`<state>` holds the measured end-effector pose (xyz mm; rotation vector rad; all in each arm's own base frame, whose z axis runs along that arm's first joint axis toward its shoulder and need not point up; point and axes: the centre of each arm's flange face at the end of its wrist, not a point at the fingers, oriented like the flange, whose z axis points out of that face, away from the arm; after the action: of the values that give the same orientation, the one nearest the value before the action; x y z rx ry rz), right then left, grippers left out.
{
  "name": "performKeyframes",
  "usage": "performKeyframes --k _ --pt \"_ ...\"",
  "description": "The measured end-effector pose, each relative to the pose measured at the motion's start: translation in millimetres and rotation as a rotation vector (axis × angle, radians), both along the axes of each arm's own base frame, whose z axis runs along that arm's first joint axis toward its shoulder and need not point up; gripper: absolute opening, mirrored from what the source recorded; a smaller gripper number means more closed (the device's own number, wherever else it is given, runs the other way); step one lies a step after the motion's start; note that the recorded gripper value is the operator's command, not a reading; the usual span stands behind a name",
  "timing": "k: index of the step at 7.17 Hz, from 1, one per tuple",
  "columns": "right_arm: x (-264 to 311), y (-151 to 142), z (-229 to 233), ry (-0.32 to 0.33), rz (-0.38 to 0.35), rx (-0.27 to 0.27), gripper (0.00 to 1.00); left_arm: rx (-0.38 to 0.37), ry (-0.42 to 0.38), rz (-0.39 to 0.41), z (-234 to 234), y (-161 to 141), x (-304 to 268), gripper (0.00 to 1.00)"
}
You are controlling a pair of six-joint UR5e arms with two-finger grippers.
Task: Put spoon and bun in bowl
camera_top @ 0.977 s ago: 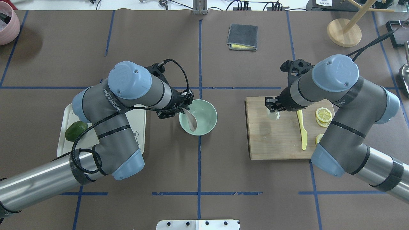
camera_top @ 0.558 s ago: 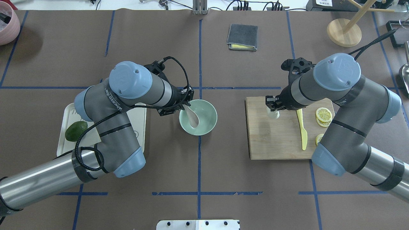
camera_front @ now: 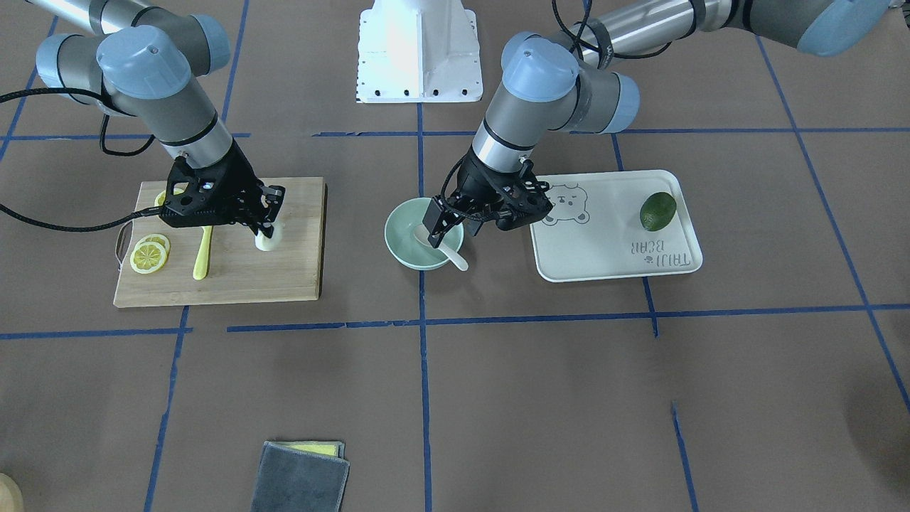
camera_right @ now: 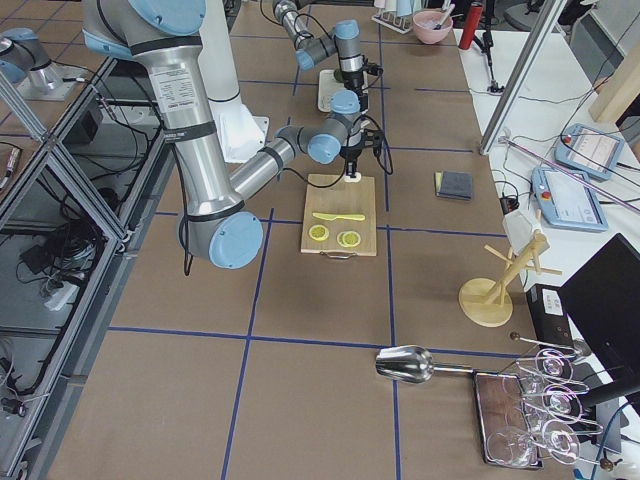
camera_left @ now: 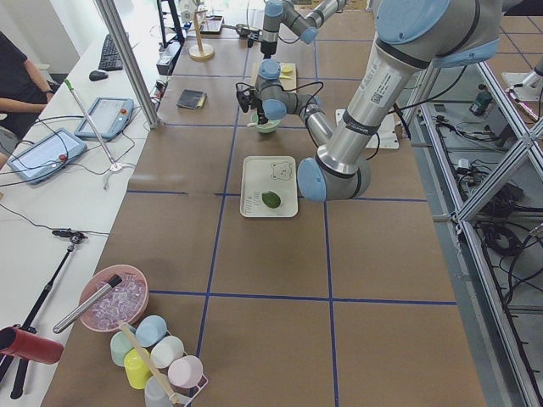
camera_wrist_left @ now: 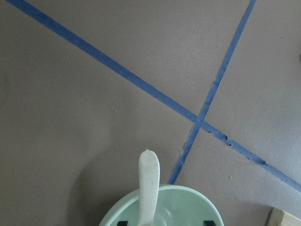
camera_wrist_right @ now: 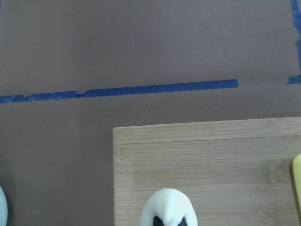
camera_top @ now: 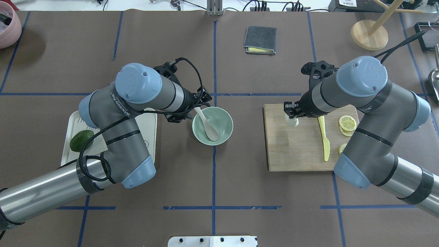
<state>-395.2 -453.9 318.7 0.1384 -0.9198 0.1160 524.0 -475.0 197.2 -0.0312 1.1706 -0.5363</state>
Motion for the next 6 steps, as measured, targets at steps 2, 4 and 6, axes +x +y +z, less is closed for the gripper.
performKeyframes --k 2,4,6 --pt "-12.8 -2.4 -43.0 -0.058 0.004 0.027 0.0 0.054 -0.027 0.005 5.2 -9.5 -33.1 1.0" --pt "-45.9 10.4 -89.4 -0.124 0.017 0.005 0.0 0.125 -0.126 0.049 4.4 -14.3 -82.6 1.0" --pt "-97.2 26.2 -120.5 -0.13 0.036 0.036 0.0 0.177 -0.209 0.081 14.5 -15.6 -116.4 1.0"
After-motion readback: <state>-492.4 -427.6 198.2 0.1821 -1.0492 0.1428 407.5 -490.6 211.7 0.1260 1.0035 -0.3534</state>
